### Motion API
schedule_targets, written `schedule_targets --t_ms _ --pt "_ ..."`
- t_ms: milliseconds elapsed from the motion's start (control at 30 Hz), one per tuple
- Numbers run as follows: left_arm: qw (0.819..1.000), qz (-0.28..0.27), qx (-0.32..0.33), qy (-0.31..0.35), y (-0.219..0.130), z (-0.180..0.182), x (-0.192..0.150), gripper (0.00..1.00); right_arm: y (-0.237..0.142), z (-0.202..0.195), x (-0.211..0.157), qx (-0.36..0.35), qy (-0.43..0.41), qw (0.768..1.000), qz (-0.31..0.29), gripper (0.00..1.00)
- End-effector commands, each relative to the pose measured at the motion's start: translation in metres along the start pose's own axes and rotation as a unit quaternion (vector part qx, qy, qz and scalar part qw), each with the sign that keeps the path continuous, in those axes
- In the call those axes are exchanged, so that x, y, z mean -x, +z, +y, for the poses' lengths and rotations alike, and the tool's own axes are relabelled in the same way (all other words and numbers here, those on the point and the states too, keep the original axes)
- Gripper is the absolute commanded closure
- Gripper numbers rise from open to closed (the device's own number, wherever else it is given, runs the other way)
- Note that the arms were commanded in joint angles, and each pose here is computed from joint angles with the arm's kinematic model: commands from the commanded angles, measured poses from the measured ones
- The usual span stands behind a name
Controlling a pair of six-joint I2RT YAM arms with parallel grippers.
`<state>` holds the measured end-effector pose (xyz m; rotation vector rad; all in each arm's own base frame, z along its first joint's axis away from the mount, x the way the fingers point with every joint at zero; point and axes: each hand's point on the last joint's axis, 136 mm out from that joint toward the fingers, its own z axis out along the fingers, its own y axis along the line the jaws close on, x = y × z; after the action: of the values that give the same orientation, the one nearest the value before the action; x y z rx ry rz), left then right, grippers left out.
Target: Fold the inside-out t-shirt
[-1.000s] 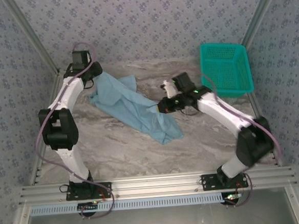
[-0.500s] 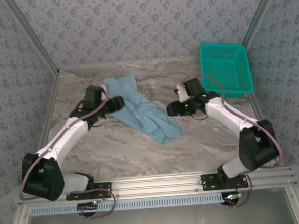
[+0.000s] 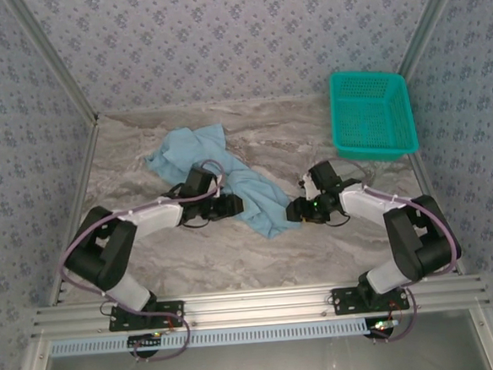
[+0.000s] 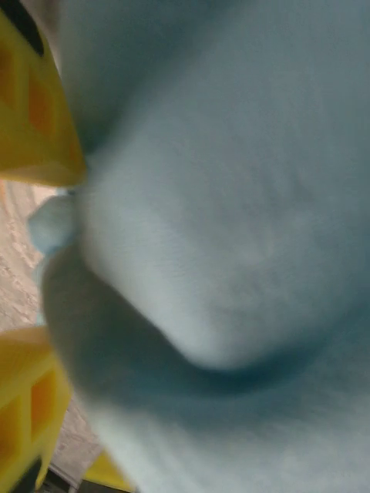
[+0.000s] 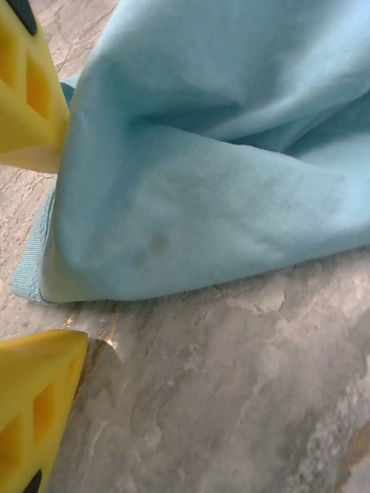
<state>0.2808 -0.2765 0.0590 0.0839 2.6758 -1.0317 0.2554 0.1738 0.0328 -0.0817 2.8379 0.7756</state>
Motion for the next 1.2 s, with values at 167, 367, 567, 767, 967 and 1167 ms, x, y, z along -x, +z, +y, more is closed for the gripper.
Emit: schedule_targets --t_ms 167,367,567,767,967,1167 --pt "0.994 -0.071 -0.037 0.07 -0.01 -0.041 0.05 0.88 -0.012 0.028 0.031 0.083 -0.012 0.995 -0.059 0.98" --pt "0.981 -0.15 -0.042 0.118 -0.08 -0.074 0.092 1.0 -0.124 0.057 0.086 0.03 -0.103 0.97 -0.217 1.0" --pt "0.927 -0.329 -0.023 0.18 -0.227 -0.135 0.135 1.0 -0.291 0.123 0.119 0.006 -0.173 0.883 -0.436 1.0" --pt "0.882 -0.41 -0.057 0.227 -0.317 -0.194 0.136 1.0 -0.375 0.186 0.113 0.006 -0.251 0.819 -0.516 1.0" --pt "0.905 -0.38 0.031 0.189 -0.304 -0.144 0.124 1.0 -0.32 0.157 0.123 -0.1 -0.238 0.854 -0.451 0.95" --pt "0.944 -0.297 0.107 0.097 -0.242 -0.043 0.087 1.0 -0.157 0.085 0.091 -0.146 -0.194 0.945 -0.221 0.59"
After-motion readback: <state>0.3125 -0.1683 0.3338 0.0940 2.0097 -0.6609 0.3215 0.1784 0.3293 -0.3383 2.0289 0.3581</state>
